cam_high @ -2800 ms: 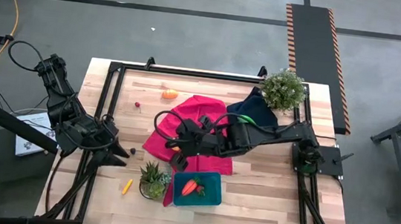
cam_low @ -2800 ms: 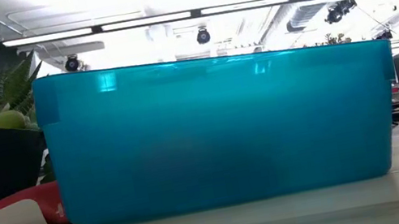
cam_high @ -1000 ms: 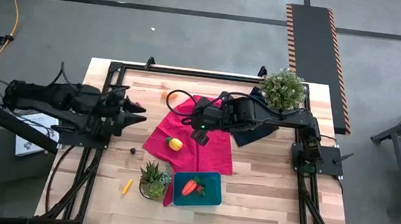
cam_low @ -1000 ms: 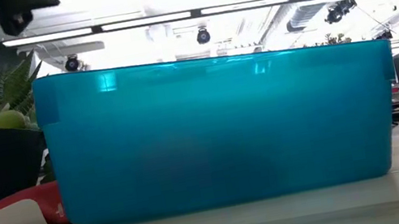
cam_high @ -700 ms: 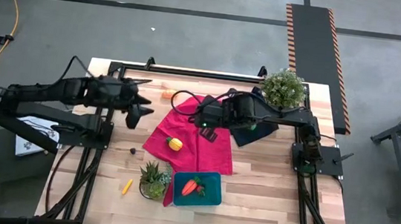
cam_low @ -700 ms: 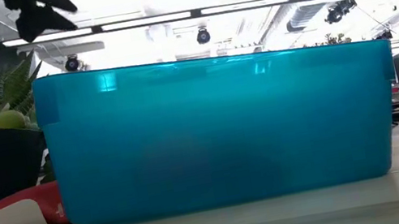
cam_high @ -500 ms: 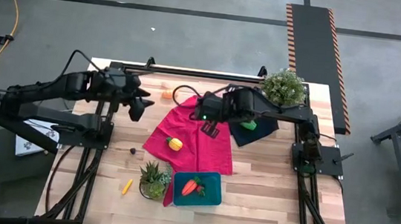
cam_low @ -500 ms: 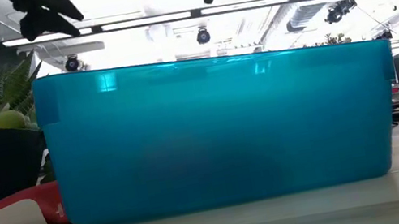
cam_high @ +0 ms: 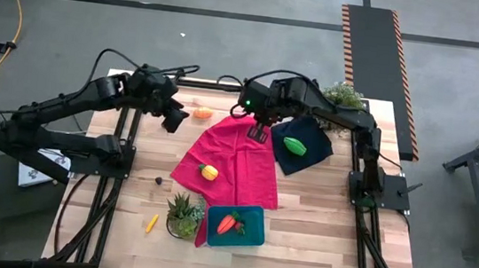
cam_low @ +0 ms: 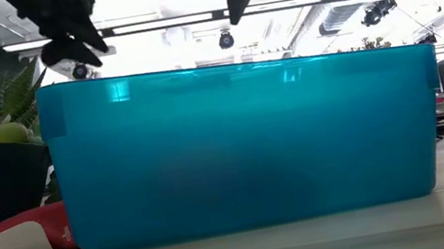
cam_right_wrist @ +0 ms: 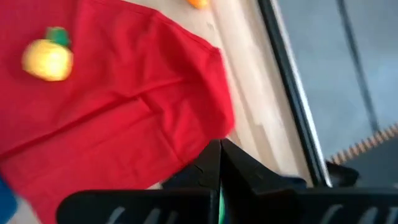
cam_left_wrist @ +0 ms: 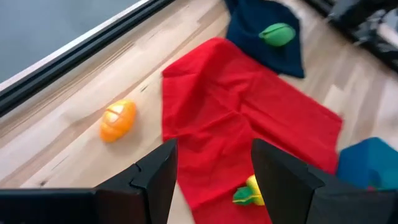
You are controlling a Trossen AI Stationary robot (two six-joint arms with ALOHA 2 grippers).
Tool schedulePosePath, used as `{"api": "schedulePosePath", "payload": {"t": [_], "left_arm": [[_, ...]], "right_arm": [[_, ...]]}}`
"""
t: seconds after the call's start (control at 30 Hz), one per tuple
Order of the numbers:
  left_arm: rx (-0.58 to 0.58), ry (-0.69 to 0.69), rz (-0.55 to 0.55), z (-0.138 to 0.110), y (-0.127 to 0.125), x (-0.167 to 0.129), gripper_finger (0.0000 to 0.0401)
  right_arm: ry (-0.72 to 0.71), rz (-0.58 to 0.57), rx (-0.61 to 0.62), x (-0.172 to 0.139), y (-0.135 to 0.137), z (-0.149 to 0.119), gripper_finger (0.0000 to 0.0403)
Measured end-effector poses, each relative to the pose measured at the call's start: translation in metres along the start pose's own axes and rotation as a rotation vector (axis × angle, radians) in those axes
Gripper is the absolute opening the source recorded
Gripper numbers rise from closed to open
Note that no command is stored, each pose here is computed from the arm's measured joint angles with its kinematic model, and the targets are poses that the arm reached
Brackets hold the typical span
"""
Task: Pick and placing Produce into tupperware
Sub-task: Put the yellow croissant into the blue bin
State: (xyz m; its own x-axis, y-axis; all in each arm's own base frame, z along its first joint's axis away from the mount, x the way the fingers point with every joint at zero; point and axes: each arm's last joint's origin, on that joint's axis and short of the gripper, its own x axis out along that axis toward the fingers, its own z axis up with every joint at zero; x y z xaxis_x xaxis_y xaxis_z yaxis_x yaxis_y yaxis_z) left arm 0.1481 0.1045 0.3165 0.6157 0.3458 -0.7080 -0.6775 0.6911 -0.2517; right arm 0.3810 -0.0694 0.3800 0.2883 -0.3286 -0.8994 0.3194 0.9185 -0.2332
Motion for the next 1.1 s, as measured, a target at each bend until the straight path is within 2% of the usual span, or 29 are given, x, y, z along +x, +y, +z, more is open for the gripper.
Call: {"api": "schedulePosePath", "payload": {"t": [0.3, 0.73, 0.9, 1.1], "left_arm": [[0.015, 0.093, 0.036, 0.005, 0.008, 0.026, 0.0193], [0.124, 0.084, 0.038, 0.016, 0.007, 0.047, 0.0193], [0.16, 0.1, 0.12, 0.039, 0.014, 0.049, 0.0193], [0.157, 0.168, 0.172, 0.066, 0.036, 0.06, 0.0193]], "right_arm": [[-0.029, 0.161, -0.09, 0.0, 0.005, 0.003, 0.0], [-0.031, 0.188, -0.091, -0.002, 0.006, 0.002, 0.0], [-0.028, 0.182, -0.066, 0.0, 0.0, 0.003, 0.0], [-0.024, 0.175, -0.041, 0.001, -0.006, 0.003, 0.0]]}}
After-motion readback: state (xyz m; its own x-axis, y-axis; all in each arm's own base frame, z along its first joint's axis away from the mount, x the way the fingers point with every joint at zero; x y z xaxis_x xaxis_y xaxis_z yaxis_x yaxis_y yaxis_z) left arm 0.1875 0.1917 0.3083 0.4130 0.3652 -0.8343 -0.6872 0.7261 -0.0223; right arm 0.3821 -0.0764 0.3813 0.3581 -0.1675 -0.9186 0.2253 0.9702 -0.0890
